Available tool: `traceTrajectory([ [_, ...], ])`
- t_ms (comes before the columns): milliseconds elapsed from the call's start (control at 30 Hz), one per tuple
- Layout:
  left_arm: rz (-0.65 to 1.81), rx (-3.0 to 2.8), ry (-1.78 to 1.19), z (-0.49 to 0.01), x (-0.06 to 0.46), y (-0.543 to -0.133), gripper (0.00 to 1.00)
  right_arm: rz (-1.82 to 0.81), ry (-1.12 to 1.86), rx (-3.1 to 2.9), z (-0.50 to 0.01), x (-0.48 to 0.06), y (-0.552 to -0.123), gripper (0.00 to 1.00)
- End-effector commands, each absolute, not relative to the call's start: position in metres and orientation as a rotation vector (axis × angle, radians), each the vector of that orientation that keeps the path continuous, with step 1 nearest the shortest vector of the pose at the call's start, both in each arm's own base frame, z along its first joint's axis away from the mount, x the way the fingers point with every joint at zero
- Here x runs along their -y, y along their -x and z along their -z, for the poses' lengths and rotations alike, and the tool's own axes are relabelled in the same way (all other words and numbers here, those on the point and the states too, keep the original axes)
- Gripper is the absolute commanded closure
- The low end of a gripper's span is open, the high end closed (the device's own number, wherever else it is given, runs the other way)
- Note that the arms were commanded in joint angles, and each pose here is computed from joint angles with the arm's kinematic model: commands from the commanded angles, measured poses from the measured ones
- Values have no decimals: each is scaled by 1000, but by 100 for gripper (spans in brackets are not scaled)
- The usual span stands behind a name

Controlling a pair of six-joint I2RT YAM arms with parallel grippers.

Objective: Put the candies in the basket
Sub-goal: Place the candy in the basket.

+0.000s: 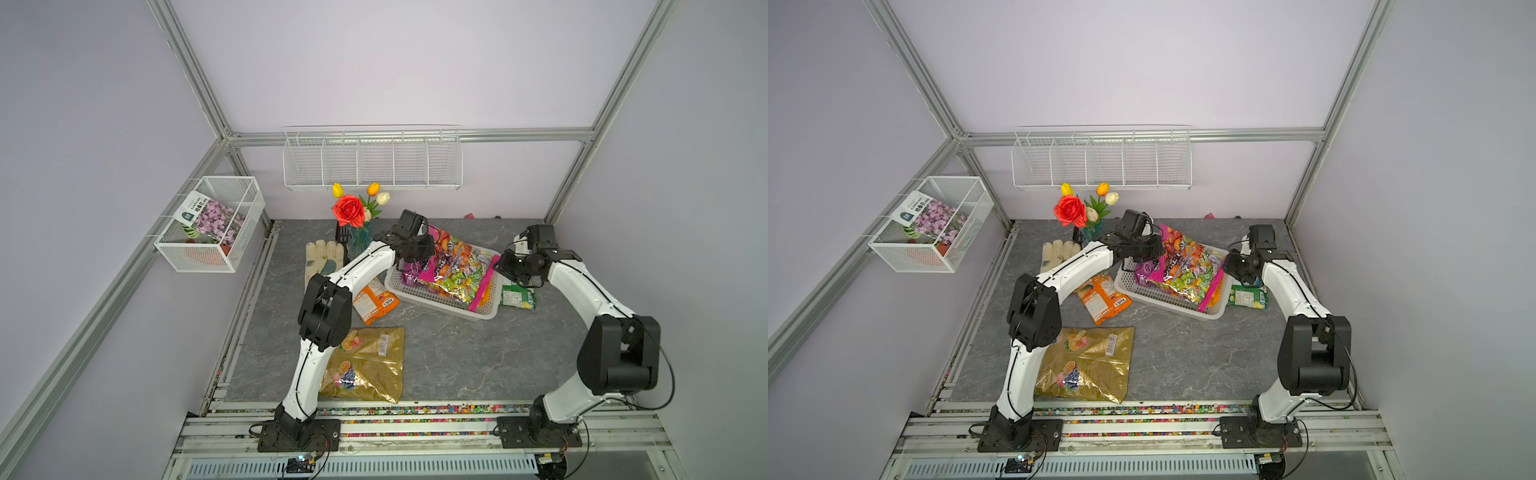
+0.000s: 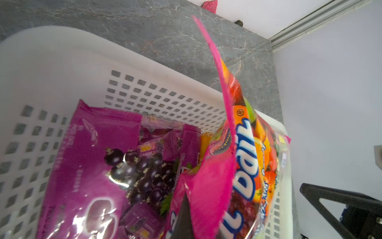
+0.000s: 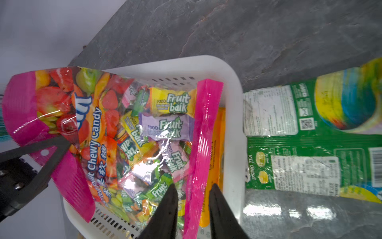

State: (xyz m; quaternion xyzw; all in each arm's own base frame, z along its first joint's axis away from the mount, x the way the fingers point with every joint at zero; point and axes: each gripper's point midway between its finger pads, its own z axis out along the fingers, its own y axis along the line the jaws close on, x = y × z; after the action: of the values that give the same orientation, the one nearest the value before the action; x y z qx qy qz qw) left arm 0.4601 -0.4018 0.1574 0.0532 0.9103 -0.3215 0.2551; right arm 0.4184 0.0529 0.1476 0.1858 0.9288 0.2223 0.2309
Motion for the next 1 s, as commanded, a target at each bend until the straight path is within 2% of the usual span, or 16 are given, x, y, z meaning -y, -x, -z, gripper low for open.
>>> traceTrajectory([
  [0, 730, -2440, -209, -166, 386, -464, 100, -702, -595, -2593, -142, -61, -417, 71],
  [333, 671, -2498, -187, -149, 368, -470, 100, -617, -710, -2687, -111, -73, -405, 70],
  [600, 673, -2509, -183, -144, 363, -473, 100, -613, -764, -2682, -91, -78, -414, 71],
  [833, 672, -2529, -187, -136, 360, -476, 100, -806, -659, -2601, -95, -93, -430, 72],
  [900, 672, -2537, -189, -133, 360, -476, 100, -874, -633, -2566, -100, -97, -433, 78],
  [967, 675, -2539, -192, -133, 360, -477, 100, -920, -583, -2540, -105, -102, -436, 79],
])
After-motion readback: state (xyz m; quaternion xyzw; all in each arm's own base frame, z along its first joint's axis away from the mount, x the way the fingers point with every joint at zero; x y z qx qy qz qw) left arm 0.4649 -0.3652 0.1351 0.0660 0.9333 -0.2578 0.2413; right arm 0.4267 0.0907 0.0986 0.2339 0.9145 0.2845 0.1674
